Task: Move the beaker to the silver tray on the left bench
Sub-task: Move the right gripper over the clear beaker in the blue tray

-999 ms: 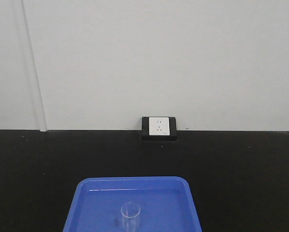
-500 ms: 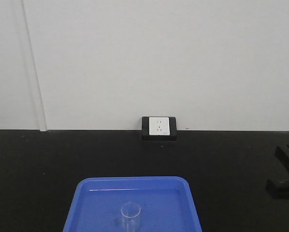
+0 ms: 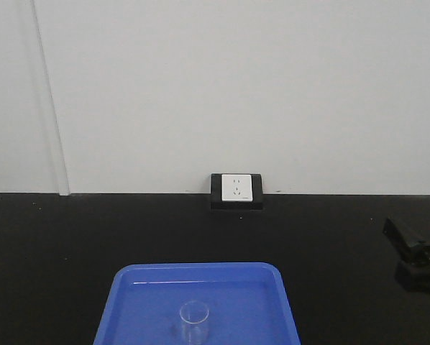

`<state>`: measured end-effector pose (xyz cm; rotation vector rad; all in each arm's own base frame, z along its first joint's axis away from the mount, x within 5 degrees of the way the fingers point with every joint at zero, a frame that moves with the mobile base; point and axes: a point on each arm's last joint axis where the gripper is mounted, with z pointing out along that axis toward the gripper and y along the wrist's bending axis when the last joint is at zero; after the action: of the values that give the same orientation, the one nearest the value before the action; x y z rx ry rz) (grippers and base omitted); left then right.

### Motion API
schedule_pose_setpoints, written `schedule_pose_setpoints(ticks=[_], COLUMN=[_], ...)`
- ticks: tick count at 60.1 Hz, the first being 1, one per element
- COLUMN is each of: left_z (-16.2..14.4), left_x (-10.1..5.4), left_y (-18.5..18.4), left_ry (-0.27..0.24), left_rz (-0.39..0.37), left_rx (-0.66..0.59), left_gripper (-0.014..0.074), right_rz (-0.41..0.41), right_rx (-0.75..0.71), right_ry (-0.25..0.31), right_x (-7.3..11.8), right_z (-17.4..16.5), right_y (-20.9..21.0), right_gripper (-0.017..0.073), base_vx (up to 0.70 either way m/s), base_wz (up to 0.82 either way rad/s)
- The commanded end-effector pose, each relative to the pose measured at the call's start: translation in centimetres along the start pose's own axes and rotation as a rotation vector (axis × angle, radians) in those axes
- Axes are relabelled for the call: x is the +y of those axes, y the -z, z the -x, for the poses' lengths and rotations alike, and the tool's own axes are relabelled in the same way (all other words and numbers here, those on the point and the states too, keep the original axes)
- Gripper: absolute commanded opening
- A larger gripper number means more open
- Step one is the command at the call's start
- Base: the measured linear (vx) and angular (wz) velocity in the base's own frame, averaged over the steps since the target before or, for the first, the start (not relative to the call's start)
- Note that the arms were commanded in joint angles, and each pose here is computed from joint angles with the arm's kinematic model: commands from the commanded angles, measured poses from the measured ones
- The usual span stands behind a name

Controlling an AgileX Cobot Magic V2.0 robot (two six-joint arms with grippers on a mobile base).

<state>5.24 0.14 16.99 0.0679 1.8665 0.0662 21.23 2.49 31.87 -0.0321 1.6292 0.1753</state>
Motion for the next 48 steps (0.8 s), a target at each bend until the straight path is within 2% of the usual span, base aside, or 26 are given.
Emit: schedule_pose_setpoints(ticks=[1, 4, 8, 17, 21, 31, 40, 48], left_z=[0.1, 0.1, 0.1, 0.1, 0.1, 0.1, 0.1, 0.1], left_x=[-0.1, -0.1, -0.1, -0.1, -0.1, -0.1, -0.1, -0.1], left_y=[-0.2, -0.2, -0.2, -0.2, -0.2, -0.2, -0.2, -0.2], left_ry=[0.003, 0.003, 0.003, 0.003, 0.003, 0.003, 0.003, 0.003], left_rz=[-0.006, -0.006, -0.006, -0.006, -0.006, -0.006, -0.006, -0.006], left_rx=[-0.064, -0.064, -0.064, -0.064, -0.064, -0.064, -0.064, -0.064], left_gripper=[0.0001, 0.0001, 0.0001, 0.0001, 0.0001, 0.0001, 0.0001, 0.0001], right_rz=[0.033, 0.061, 0.124, 0.34, 0.408, 0.512, 0.6, 0.632], right_rx=[-0.14, -0.126, -0.093, 0.047, 0.104, 0.207, 0.189, 0.181], right_ry=[-0.037, -0.062, -0.038, 0.131, 0.154, 0.145, 0.101, 0.067], right_x=[0.4, 1.0, 2.2, 6.6, 8.2, 10.7, 12.3, 13.1], right_z=[2.4, 2.2, 1.6, -2.1, -4.0, -9.2, -13.0, -15.4], right_y=[0.2, 0.1, -0.4, -2.6, -3.6, -6.2, -8.0, -10.0], right_gripper=[0.0727, 0.0724, 0.0719, 0.0685, 0.067, 0.063, 0.0614, 0.0612], base_vx=[0.0, 0.0, 0.0, 0.0, 0.0, 0.0, 0.0, 0.0], base_wz=[0.0, 0.0, 0.0, 0.0, 0.0, 0.0, 0.0, 0.0])
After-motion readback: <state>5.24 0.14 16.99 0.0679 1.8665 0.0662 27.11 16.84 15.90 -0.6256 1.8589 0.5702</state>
